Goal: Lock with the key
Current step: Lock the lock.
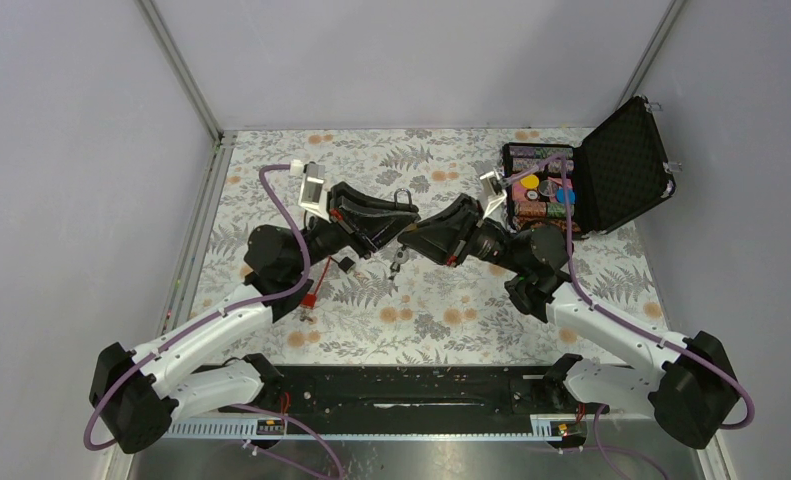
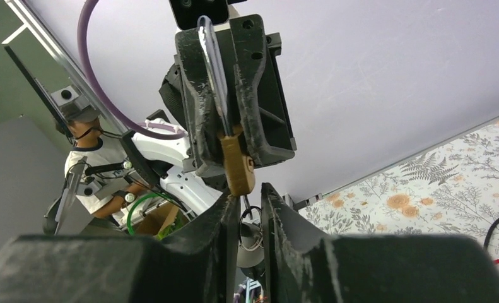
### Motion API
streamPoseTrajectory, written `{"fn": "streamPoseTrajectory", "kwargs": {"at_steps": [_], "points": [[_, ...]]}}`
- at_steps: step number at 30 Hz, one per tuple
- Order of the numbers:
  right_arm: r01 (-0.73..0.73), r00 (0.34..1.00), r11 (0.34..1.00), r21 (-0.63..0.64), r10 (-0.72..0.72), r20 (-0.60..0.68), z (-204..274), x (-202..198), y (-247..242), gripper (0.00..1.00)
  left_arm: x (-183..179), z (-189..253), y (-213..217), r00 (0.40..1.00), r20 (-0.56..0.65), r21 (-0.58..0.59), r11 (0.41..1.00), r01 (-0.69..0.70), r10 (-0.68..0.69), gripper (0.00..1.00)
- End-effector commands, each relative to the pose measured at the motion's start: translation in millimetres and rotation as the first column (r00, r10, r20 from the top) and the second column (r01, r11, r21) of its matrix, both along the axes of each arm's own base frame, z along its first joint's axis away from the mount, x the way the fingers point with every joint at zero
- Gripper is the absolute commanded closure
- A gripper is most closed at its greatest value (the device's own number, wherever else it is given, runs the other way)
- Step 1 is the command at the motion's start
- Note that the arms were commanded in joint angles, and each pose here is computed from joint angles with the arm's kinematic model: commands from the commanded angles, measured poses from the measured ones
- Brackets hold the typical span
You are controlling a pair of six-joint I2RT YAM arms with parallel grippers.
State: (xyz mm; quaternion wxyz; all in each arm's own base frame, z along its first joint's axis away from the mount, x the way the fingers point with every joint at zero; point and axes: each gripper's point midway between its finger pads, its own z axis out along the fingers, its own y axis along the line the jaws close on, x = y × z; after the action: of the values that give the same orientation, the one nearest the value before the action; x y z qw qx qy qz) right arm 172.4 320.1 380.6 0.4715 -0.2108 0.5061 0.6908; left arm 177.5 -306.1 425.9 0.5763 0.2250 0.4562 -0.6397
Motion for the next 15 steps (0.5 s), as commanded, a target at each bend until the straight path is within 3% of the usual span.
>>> {"fn": "streamPoseTrajectory", "kwargs": {"at_steps": [1, 4, 7, 15], "points": [[-0.041, 0.998, 0.999, 0.0, 0.041, 0.037, 9, -7, 1, 0.69, -11, 32, 13, 0.997, 0.08, -0.103, 0.995, -0.01, 0.019, 1.0], [-0.043, 0.999, 0.999, -0.017, 0.043, 0.028, 2, -7, 2, 0.53, -12, 35, 15, 0.996, 0.081, -0.109, 0.994, -0.015, 0.024, 1.0], [-0.04, 0.999, 0.999, -0.028, 0.041, 0.027, 0, -6, 3, 0.52, -10, 36, 17, 0.996, 0.077, -0.114, 0.993, -0.027, 0.036, 1.0], [-0.038, 0.999, 0.999, -0.024, 0.039, 0.027, 3, -5, 4, 0.75, -10, 36, 17, 0.997, 0.073, -0.111, 0.993, -0.027, 0.035, 1.0]]}}
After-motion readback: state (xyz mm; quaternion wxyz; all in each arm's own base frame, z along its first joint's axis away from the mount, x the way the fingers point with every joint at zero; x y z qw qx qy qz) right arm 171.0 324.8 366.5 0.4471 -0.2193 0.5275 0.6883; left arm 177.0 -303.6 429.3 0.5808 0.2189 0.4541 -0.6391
